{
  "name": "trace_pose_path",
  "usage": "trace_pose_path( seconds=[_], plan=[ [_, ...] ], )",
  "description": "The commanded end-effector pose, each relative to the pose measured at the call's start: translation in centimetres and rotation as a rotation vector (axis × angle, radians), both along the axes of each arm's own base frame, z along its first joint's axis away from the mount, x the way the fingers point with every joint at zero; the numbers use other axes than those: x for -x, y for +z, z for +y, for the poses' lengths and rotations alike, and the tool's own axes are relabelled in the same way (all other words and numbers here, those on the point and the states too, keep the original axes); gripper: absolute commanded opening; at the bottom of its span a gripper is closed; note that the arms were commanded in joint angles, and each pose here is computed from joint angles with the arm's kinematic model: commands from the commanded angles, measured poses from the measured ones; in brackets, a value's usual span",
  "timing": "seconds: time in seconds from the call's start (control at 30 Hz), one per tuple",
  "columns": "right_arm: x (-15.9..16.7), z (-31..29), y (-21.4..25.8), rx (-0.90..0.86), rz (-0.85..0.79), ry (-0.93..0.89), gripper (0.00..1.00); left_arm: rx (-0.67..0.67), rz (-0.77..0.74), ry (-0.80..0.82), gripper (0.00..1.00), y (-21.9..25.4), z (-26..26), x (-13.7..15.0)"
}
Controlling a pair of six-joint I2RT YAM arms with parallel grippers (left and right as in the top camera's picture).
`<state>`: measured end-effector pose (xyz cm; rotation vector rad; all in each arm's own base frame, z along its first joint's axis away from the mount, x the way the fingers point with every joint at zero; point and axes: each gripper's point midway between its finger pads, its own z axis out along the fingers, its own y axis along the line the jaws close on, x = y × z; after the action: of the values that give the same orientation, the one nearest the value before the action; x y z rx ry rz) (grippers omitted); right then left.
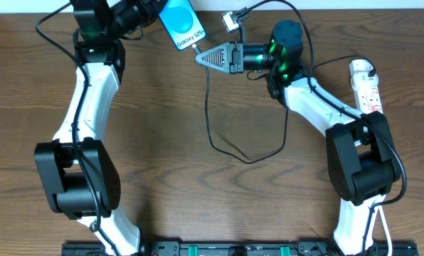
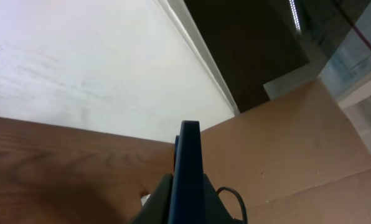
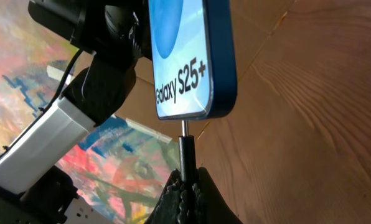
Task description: Plug charger to phone and switch on socket
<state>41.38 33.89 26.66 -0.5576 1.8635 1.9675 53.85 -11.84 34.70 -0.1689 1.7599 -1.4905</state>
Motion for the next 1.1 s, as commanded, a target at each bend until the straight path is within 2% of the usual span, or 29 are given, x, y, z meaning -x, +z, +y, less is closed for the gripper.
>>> trace_pose_path(
  seconds=[0.0,0.4,0.83,1.07],
  plan=[
    [-1.3,-0.2,0.7,-0.015,-0.003,-0.066,0.01,0.02,-0.017,-0.009,0.06,1.6,-0.2,0.4],
    [-1.3,-0.3,1.1,-0.026,-0.006,-0.063,0.01,0.026,-0.011,-0.011,0.07,1.6,-0.2,0.4],
    [-0.7,0.2,1.1,-0.024,-0.005,-0.038,0.01,0.036,-0.031,0.101,0.07,2.1,2.1,-0.9],
    [-0.6,0.3,1.1,-0.024,-0.005,-0.036,0.01,0.036,-0.039,0.101,0.07,2.3,2.1,-0.9]
  ],
)
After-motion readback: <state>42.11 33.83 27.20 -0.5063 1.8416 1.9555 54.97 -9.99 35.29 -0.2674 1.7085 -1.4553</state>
